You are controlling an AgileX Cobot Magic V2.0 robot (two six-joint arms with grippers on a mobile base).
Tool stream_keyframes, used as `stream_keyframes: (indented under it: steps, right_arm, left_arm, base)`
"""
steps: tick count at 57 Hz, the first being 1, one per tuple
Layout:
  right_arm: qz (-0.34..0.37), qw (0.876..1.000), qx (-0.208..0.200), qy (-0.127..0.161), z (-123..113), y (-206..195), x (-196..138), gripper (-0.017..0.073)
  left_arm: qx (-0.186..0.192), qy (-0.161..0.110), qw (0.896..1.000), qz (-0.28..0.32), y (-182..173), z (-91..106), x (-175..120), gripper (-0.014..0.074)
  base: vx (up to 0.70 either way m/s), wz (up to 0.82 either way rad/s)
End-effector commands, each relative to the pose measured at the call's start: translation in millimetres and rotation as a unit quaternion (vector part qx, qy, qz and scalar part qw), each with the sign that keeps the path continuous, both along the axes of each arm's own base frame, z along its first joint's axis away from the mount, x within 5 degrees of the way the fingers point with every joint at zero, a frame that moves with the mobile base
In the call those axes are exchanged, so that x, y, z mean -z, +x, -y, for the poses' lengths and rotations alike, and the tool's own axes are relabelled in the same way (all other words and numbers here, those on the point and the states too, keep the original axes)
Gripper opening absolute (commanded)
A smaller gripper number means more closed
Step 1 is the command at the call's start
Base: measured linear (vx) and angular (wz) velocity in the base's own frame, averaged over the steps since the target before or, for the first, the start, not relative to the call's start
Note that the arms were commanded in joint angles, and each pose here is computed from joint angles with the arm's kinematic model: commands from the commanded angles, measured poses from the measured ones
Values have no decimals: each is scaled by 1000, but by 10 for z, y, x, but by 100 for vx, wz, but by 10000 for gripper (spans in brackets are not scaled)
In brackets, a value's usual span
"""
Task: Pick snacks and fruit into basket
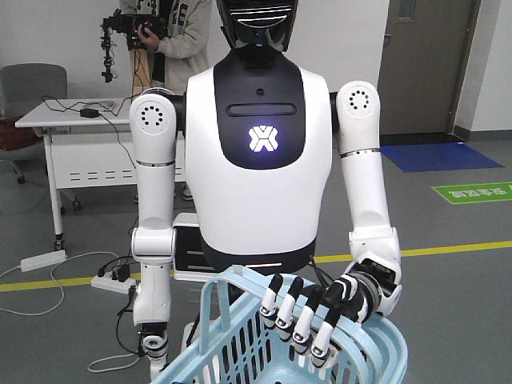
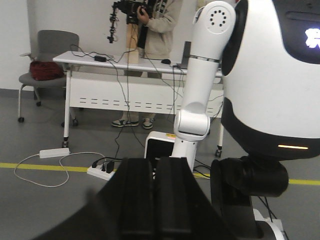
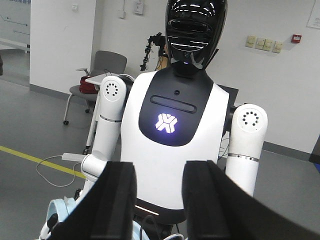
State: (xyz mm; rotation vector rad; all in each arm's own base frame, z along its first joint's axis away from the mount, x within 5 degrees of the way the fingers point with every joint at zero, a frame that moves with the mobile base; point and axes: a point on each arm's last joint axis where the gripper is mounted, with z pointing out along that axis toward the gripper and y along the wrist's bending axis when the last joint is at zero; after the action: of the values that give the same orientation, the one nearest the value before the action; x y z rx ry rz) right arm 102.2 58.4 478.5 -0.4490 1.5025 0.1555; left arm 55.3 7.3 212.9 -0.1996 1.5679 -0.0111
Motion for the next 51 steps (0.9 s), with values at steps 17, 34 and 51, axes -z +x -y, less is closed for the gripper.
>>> stream_keyframes:
  steps: [17,34,51]
  right_arm:
    - [45,999,-8,-2,-1,-18,-122,308]
    - [45,999,-9,-1,-1,-18,-123,308]
    - [45,999,-9,-1,-1,-18,-123,308]
  left_arm:
    - [-10,16,999,50,11,-4,147,-8]
    - [-10,15,999,48,13,-5,149,-8]
    - [-10,15,999,48,13,-5,149,-7]
  base:
    - [0,0]
    - [0,0]
    - [0,0]
